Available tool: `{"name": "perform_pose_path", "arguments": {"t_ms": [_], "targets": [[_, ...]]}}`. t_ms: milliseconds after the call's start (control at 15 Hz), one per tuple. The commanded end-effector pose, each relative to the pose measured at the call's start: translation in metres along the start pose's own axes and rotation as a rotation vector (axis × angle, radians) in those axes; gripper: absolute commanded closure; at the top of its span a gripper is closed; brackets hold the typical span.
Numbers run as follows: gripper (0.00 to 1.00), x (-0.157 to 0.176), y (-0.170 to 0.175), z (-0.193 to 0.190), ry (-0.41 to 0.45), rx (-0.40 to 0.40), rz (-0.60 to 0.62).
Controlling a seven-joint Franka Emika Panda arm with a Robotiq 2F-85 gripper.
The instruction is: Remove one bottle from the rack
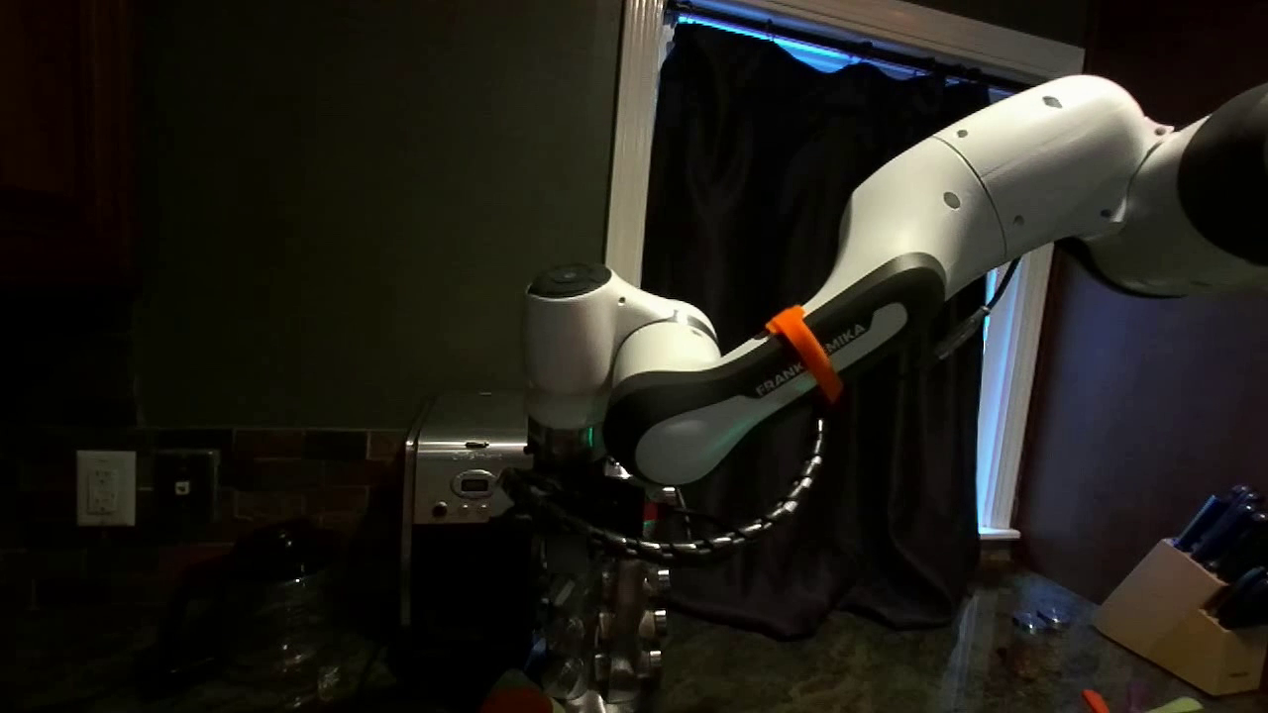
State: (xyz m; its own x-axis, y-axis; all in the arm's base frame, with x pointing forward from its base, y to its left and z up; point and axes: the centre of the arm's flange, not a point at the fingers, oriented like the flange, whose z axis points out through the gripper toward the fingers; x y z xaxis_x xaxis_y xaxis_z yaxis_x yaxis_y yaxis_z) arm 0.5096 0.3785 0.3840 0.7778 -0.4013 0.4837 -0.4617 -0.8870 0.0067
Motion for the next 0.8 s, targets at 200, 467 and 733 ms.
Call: {"name": "perform_pose_path", "arguments": {"t_ms": [200, 467, 733], "targets": [[0.76, -0.0179, 0.0139, -0.0139, -0.075, 0.094, -0.082], [0.76, -0.0204, 0.0158, -0.0158, -0.071, 0.091, -0.091], [0.76, -0.0191, 0.0181, -0.0141, -0.010, 0.068, -0.088]]}}
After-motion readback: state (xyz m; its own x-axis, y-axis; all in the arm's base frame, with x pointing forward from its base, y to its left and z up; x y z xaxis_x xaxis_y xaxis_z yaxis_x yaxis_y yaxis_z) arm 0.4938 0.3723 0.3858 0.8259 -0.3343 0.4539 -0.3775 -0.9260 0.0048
